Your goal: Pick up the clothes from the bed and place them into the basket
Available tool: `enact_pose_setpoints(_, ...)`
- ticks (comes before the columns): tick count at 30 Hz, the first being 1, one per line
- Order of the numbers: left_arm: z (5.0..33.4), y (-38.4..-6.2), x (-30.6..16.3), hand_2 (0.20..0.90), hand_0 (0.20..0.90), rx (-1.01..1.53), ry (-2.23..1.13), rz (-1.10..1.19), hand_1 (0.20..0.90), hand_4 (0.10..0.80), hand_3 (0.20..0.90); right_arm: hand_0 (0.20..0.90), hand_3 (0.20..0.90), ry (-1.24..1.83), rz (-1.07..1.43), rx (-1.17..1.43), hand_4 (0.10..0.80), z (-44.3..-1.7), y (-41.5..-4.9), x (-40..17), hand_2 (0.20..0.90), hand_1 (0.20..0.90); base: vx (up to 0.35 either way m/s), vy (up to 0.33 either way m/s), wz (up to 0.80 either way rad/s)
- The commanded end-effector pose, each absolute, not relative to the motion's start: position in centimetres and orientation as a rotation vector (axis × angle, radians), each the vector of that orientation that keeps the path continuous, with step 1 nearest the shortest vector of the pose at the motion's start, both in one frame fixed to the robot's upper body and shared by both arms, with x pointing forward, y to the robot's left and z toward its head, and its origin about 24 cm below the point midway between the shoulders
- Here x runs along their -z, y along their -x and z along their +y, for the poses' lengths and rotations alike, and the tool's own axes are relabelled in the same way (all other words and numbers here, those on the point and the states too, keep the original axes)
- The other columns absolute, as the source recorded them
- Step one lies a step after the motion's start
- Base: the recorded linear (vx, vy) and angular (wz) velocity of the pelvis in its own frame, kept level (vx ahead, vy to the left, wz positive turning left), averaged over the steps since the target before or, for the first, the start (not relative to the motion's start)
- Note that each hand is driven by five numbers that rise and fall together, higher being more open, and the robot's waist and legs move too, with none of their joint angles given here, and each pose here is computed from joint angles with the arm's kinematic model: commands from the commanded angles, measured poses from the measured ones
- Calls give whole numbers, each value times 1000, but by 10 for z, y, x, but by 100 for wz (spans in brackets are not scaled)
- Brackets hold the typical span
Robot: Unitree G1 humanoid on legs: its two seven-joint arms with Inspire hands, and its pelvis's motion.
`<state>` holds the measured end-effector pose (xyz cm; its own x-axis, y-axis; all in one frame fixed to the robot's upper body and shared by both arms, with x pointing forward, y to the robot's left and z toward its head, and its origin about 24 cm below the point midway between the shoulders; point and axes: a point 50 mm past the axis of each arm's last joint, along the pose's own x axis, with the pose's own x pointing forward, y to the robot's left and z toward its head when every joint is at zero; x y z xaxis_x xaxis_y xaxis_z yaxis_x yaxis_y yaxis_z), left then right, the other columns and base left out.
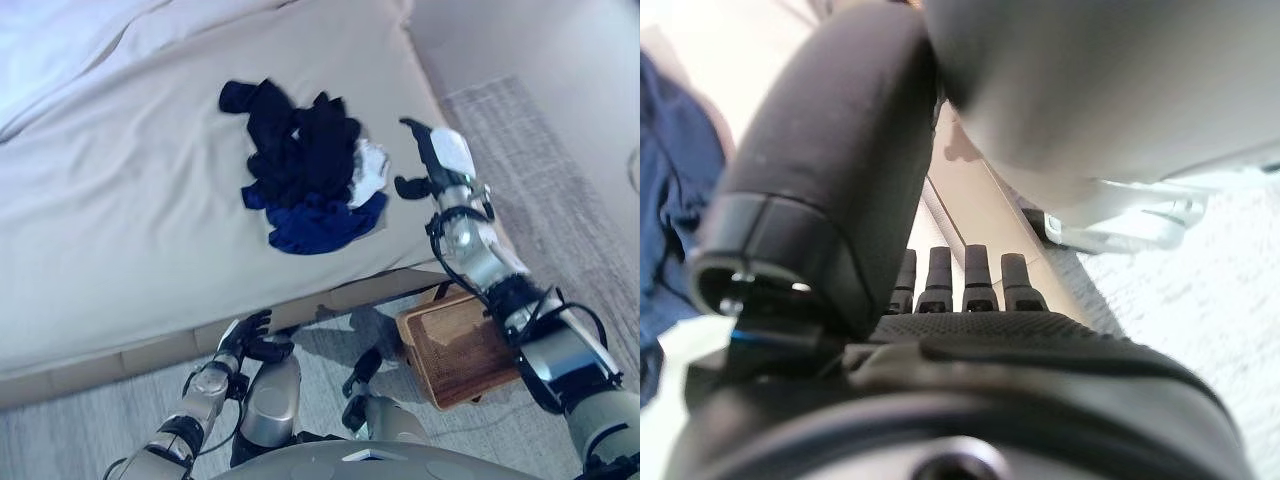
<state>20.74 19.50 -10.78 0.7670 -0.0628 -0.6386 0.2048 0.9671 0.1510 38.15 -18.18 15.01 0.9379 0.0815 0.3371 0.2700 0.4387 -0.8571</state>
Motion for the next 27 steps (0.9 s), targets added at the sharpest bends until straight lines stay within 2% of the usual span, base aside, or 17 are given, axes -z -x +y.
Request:
enact_pose_setpoints(1,233,-183,116,900,900,99,-349,794,900,800,900,900,900,1140,-618,202,800,-162,-389,-229,900,900,-28,17,41)
enact_pose_setpoints(8,239,-203,101,900,900,58,-314,714,900,800,900,900,900,1163,-416,159,800,-161,-412,-246,900,900,-13,51,26)
enact_pose_setpoints(13,242,-214,92,900,900,54,-300,664,900,800,900,900,900,1218,1,136,800,-188,-426,-219,900,900,-7,22,23)
enact_pose_setpoints(19,238,-214,90,900,900,73,-280,633,900,800,900,900,900,1183,298,106,800,-203,-426,-203,900,900,33,-8,10)
enact_pose_setpoints(20,237,-214,90,900,900,77,-280,632,900,800,900,832,820,1177,331,106,720,-205,-425,-204,832,832,-13,-1,8)
enact_pose_setpoints(21,238,-214,89,900,900,79,-283,634,900,800,900,364,274,1186,300,136,174,-206,-426,-210,364,364,-14,-5,6)
enact_pose_setpoints(22,237,-213,89,900,900,81,-286,635,900,800,900,300,200,1190,235,180,100,-205,-427,-218,300,300,0,0,0)
enact_pose_setpoints(27,237,-206,94,900,900,59,-286,649,900,800,900,300,200,1047,-410,420,100,-170,-421,-290,300,300,-7,3,-2)
